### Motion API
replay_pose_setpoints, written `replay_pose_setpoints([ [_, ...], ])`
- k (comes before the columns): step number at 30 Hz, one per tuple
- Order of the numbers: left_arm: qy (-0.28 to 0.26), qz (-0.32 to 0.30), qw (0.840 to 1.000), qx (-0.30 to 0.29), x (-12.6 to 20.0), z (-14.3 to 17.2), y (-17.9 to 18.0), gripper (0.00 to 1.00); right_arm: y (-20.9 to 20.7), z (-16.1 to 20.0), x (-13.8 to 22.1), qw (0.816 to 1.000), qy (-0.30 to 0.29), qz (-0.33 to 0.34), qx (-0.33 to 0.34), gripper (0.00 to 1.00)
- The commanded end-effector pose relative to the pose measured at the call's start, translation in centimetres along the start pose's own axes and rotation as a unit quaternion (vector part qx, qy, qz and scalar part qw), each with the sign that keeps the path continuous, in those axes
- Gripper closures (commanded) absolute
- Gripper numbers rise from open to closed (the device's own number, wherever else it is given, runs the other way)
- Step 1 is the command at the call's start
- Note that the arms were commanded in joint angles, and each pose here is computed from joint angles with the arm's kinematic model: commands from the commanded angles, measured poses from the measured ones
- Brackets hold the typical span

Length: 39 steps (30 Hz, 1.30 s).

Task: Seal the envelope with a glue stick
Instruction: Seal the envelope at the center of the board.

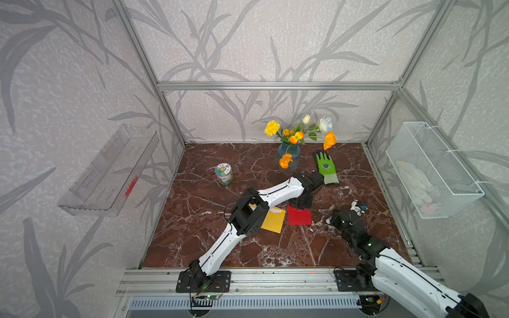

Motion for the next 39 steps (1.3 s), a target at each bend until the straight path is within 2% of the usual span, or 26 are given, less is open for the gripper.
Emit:
replay_pose_setpoints([
  [1, 0.113, -0.106, 0.988, -0.017, -7.7, 5.3, 4.4, 0.92, 0.0, -0.9, 0.2, 1.0, -0.02, 0.001, -0.008, 1.0],
  [8, 0.133, -0.111, 0.985, -0.025, -8.4, 6.0, 4.2, 0.9, -0.3, -0.9, 0.5, 1.0, -0.025, 0.001, -0.01, 1.0],
  [17, 0.131, -0.041, 0.99, -0.013, -7.4, 5.4, 2.1, 0.88, -0.5, -1.1, 1.1, 0.999, -0.031, -0.002, -0.013, 1.0],
  [31, 0.024, 0.073, 0.997, 0.015, 2.3, -0.3, -0.5, 0.84, 0.0, -1.7, 1.5, 0.999, -0.035, -0.008, -0.012, 1.0],
  [39, -0.002, 0.091, 0.995, 0.028, 4.7, -1.5, 0.0, 0.84, 0.3, -1.8, 1.5, 0.999, -0.031, -0.01, -0.01, 1.0],
])
Point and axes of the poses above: each gripper's point midway between its finger pads, its own x axis back along the fingers, its own y axis along the line the jaws close on, z = x × y, the point moved 2 cm from there along x, back along the fingers, and after that the axes turned 6 degrees about x, right-handed, at the moved point
